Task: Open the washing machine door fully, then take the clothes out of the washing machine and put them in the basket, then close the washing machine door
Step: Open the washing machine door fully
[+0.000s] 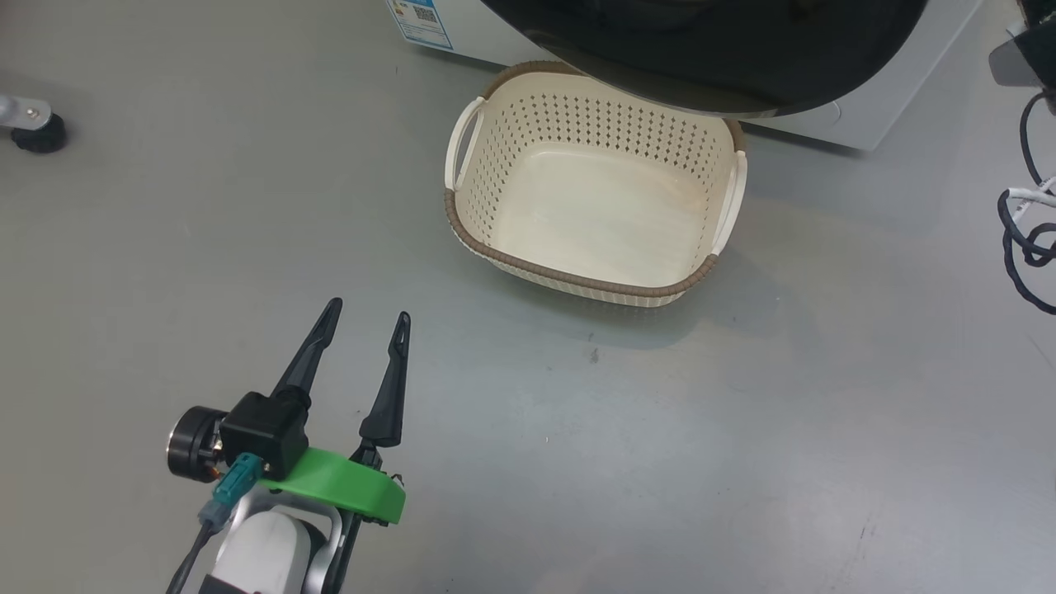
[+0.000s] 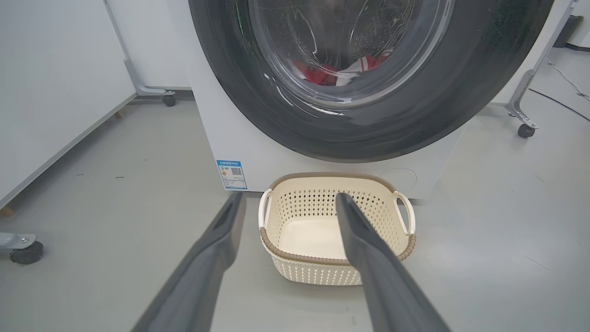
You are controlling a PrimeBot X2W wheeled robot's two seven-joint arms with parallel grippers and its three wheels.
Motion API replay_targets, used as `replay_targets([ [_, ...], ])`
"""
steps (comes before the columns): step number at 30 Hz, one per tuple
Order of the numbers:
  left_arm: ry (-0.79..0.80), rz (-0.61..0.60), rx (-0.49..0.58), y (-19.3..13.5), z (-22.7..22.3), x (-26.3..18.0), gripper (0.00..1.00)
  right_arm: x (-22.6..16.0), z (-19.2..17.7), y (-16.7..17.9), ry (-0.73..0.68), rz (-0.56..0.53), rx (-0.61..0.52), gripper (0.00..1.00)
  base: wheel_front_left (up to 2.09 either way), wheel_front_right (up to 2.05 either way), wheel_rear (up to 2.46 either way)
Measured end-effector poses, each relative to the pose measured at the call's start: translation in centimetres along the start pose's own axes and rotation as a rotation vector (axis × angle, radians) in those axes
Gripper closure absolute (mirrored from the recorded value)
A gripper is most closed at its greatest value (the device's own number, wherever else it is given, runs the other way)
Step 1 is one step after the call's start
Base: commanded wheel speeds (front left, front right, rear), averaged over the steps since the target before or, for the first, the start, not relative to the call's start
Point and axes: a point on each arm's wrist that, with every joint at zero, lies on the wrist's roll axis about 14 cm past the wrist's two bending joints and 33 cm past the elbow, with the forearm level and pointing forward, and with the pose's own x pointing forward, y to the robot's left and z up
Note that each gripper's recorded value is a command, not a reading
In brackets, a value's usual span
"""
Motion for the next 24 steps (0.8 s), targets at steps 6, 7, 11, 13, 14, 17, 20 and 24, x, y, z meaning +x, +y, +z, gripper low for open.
replay_targets([
  [6, 0.003, 0.005, -0.002, 0.1, -0.1, 0.1, 0.0, 0.6, -0.2, 0.5, 0.037, 0.007, 0.023, 1.0, 0.0, 0.0, 0.0],
  [7, 0.003, 0.005, -0.003, 0.2, -0.1, 0.1, 0.0, 0.7, -0.2, 0.4, 0.043, 0.006, 0.028, 1.0, 0.0, 0.0, 0.0],
  [11, 0.006, 0.007, -0.002, 0.2, -0.2, 0.1, 0.0, 0.9, -0.5, 0.2, 0.063, 0.003, 0.04, 1.0, 0.0, 0.0, 0.0],
  [13, 0.007, 0.009, -0.001, 0.3, -0.2, 0.1, 0.0, 1.0, -0.6, 0.1, 0.072, -0.001, 0.045, 1.0, 0.0, 0.0, 0.0],
  [14, 0.008, 0.009, -0.001, 0.3, -0.2, 0.1, 0.0, 1.1, -0.7, 0.0, 0.08, -0.002, 0.051, 1.0, 0.0, 0.0, 0.0],
  [17, 0.009, 0.01, -0.001, 0.3, -0.2, 0.1, 0.0, 1.1, -1.0, -0.1, 0.095, -0.005, 0.066, 1.0, 0.0, 0.0, 0.0],
  [20, 0.005, 0.008, 0.0, 0.3, -0.1, 0.2, 0.0, 1.2, -1.1, -0.1, 0.105, -0.003, 0.082, 1.0, 0.0, 0.0, 0.0],
  [24, -0.003, 0.005, 0.001, 0.2, 0.1, 0.3, 0.0, 1.1, -1.3, -0.1, 0.116, 0.007, 0.129, 1.0, 0.0, 0.0, 0.0],
])
